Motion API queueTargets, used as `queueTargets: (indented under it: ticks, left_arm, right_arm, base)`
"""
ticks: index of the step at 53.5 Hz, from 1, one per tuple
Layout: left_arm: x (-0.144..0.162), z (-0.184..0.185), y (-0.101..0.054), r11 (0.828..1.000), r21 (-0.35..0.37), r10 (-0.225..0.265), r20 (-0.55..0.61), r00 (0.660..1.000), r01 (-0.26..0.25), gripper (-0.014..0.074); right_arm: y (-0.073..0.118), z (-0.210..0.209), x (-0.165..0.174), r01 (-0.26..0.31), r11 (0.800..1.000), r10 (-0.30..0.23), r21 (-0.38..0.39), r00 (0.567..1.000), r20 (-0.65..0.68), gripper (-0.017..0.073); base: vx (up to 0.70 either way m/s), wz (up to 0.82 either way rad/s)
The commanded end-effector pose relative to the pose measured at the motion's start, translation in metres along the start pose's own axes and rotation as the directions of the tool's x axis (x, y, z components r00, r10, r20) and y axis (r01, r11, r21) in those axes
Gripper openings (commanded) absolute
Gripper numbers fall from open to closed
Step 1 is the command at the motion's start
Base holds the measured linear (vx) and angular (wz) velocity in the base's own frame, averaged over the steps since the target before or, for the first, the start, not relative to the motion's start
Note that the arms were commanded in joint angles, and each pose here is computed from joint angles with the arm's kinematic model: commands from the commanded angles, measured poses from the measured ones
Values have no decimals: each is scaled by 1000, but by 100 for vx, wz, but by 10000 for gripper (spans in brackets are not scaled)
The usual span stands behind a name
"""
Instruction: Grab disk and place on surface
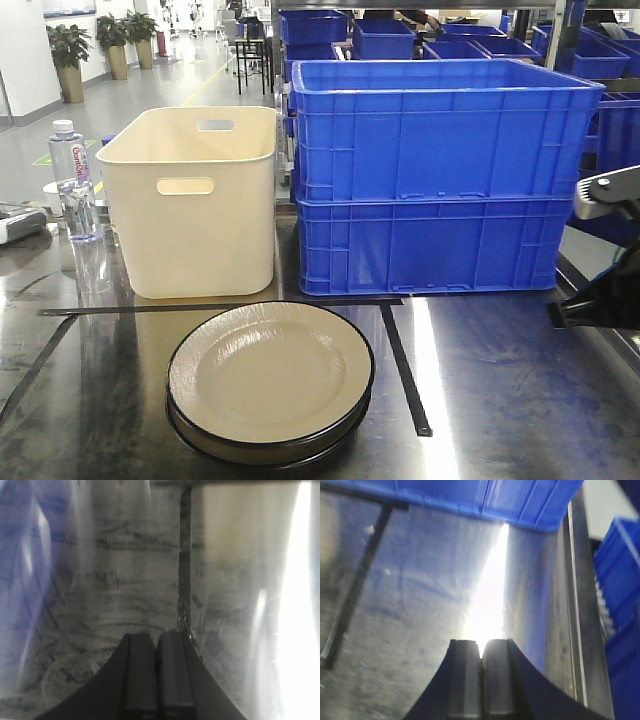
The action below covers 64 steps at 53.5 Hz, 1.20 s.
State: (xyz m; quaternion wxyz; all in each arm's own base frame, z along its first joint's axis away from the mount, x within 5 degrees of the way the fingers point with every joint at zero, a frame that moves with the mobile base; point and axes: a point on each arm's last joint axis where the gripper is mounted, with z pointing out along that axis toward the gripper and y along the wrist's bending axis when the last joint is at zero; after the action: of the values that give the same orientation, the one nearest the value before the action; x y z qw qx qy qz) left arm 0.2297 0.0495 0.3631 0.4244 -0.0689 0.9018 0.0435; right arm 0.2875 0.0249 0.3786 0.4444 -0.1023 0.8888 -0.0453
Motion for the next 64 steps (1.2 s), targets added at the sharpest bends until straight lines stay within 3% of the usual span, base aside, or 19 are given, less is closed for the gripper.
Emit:
queueTargets:
  ticks: [1, 9, 15, 19, 25, 45, 64]
  left_arm:
    - [-2, -30, -3, 1000, 16, -21, 201, 979, 18, -1]
    - [36, -57, -11, 999, 36, 22, 355, 935, -37, -1]
    - [67, -77, -20, 993, 49, 70, 491, 868, -108, -1]
    - [86, -94, -23, 991, 59, 62, 596, 801, -120, -1]
    - [108, -103, -23, 993, 73, 23, 660, 751, -94, -1]
    - [132, -86, -27, 987, 130, 5, 578, 816, -98, -1]
    - [132, -87, -30, 981, 155, 8, 576, 817, -118, -1]
  right_arm:
    - [0, -36, -8, -27, 1000, 29, -10, 955, 295, -8]
    - [7, -61, 26, -77, 996, 83, -34, 838, 539, -8]
    - [8, -74, 54, -127, 992, 111, -23, 744, 659, -8]
    - [9, -79, 70, -140, 990, 108, -11, 703, 703, -8]
    - [10, -79, 83, -141, 990, 96, 2, 679, 728, -8]
    - [10, -78, 83, -144, 990, 95, 4, 672, 734, -8]
    - [10, -78, 83, -144, 990, 95, 4, 672, 734, -8]
  base:
    - [0, 0]
    - [0, 0]
    - [0, 0]
    - [0, 0]
    - [0, 0]
    - [0, 0]
    - [0, 0]
